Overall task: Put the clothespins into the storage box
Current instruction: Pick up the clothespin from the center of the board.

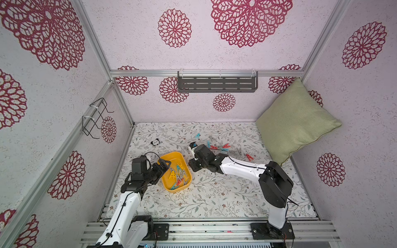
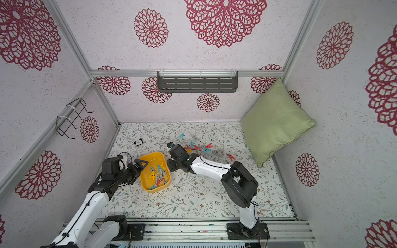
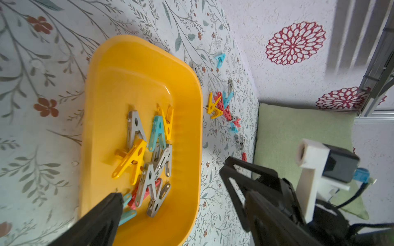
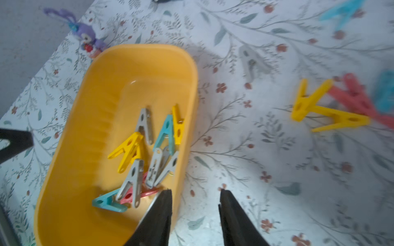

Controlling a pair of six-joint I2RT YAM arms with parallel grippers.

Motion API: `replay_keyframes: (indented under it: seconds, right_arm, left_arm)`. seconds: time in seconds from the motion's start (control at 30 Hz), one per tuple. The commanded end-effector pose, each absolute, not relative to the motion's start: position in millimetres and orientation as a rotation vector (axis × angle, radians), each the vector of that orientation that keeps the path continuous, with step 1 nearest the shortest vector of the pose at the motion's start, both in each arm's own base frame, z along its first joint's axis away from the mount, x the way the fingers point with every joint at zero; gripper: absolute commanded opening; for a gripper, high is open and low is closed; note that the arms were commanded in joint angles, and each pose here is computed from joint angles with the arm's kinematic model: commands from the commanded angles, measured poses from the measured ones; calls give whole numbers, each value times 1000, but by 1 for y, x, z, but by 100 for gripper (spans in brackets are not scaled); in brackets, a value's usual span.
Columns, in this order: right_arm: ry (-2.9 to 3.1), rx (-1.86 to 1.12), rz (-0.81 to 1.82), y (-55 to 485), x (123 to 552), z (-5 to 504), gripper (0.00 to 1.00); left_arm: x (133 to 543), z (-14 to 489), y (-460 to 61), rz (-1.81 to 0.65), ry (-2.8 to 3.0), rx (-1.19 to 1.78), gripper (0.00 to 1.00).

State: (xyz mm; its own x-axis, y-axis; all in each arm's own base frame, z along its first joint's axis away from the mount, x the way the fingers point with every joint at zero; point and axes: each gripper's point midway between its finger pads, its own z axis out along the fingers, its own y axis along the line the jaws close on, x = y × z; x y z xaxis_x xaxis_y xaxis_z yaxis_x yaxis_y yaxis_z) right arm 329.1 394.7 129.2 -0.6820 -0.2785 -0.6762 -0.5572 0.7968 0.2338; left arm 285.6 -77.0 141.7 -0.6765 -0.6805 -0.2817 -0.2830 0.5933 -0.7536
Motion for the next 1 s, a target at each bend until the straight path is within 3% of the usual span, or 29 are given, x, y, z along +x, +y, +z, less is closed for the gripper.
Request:
replay_keyframes:
  seconds: [0.0,0.53,0.97]
  right_arm:
    - [2293,-463,531,357,357,154,43]
    - [2372,19,163,153,430,117,46]
    - [2457,218,-58,56,421,77,50]
  left_arm:
    - [302,160,-90,-945,2218,-694,97]
    - [321,162,-171,-1020,2298,-489,97]
    - [324,154,-201,-1054,2332,-419,97]
